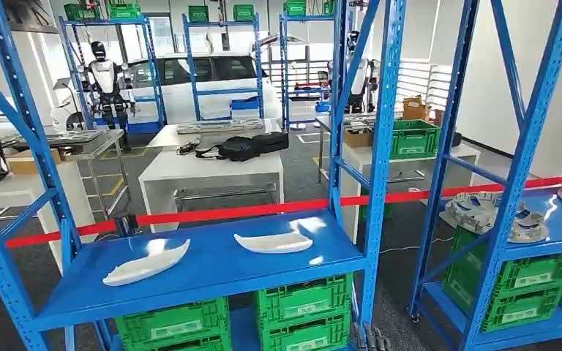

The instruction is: Take the parts from the cabinet and place them on the table.

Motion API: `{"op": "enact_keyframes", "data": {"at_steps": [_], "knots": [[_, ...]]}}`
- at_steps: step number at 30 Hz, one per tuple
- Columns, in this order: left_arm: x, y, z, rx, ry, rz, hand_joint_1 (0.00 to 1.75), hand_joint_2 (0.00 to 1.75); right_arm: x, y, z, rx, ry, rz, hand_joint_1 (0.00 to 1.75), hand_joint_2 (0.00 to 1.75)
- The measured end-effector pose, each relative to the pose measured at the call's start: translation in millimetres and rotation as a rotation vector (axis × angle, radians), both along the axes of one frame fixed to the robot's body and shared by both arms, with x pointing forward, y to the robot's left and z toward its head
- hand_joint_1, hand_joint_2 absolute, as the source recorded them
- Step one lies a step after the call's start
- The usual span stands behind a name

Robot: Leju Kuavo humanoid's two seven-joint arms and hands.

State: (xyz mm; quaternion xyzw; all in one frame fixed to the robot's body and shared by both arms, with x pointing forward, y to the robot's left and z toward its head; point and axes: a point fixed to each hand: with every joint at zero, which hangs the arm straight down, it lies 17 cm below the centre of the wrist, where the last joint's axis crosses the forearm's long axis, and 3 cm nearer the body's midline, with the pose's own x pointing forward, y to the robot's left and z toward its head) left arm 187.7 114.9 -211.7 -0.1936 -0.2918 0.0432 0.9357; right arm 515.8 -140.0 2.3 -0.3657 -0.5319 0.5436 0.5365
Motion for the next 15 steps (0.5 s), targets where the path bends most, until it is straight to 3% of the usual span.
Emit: {"op": "enact_keyframes", "data": {"at_steps": [15], "knots": [[8.0,-0.5,4.7,-0.029,-0.013,0.027,0.0,0.0,-1.4,0.5,-1.8,-0.006,0.003,0.004,0.0,0.0]]}}
